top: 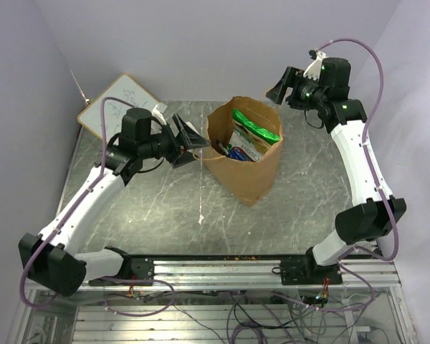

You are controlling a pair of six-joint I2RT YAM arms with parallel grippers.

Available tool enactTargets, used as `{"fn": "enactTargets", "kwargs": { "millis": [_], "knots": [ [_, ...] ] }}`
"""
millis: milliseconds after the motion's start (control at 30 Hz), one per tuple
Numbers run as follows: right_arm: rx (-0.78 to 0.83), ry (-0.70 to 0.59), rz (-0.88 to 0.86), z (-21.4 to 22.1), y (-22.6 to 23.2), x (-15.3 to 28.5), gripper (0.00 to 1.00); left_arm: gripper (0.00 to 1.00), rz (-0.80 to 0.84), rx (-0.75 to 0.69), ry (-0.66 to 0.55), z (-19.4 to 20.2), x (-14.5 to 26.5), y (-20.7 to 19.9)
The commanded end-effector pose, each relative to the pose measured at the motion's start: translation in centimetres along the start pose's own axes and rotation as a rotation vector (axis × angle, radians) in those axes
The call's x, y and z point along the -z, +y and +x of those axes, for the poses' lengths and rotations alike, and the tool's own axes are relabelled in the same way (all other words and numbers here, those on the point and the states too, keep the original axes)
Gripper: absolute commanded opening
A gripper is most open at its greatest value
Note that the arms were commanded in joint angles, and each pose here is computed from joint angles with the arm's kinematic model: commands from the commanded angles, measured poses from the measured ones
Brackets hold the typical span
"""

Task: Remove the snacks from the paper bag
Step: Move the paper bag to the center of the board, then adjust the paper bag at the center of the board.

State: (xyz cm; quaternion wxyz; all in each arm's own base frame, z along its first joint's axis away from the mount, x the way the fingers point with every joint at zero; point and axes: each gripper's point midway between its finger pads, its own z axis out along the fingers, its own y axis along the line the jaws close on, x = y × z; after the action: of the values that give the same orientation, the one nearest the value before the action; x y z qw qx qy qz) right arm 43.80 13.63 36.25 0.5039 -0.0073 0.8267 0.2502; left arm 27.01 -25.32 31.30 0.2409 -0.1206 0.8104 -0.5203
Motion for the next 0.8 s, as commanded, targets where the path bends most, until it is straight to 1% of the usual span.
{"fn": "enactTargets", "kwargs": {
  "millis": [0, 67, 133, 200, 267, 333, 400, 533, 633, 767],
  "knots": [
    [-0.017, -0.004, -0.095, -0.6, 0.7, 0.0, 0.77, 0.89, 0.076, -0.072, 0.05, -0.4, -1.4, -1.9],
    [-0.035, 0.001, -0.109, -0.4, 0.2, -0.3, 0.77, 0.88, 0.079, -0.094, 0.067, -0.4, -2.0, -2.1],
    [-0.058, 0.01, -0.139, -0.4, 0.1, -0.9, 0.73, 0.86, 0.086, -0.104, 0.099, -0.1, -2.4, -1.9],
    [-0.073, 0.02, -0.176, -0.4, 0.6, -1.5, 0.67, 0.8, 0.068, -0.114, 0.12, 0.1, -2.8, -1.3],
    [-0.094, 0.028, -0.212, -0.5, 1.0, -2.1, 0.6, 0.76, 0.051, -0.126, 0.117, 0.1, -3.0, -0.8],
    [-0.11, 0.034, -0.245, -0.5, 1.5, -2.6, 0.54, 0.67, 0.06, -0.119, 0.103, -0.2, -3.1, -1.0],
    [-0.123, 0.027, -0.262, -0.7, 1.6, -2.8, 0.52, 0.62, 0.077, -0.102, 0.079, -0.4, -3.3, -1.3],
    [-0.162, 0.02, -0.313, -0.7, 2.2, -3.7, 0.51, 0.6, 0.103, -0.096, 0.016, -0.2, -3.1, -2.7],
    [-0.177, 0.039, -0.36, -1.0, 2.9, -4.1, 0.45, 0.59, 0.092, -0.106, -0.009, 0.6, -2.9, -3.2],
    [-0.179, 0.074, -0.368, -0.5, 2.8, -4.4, 0.4, 0.59, 0.074, -0.113, -0.025, 1.2, -2.7, -3.1]
  ]
}}
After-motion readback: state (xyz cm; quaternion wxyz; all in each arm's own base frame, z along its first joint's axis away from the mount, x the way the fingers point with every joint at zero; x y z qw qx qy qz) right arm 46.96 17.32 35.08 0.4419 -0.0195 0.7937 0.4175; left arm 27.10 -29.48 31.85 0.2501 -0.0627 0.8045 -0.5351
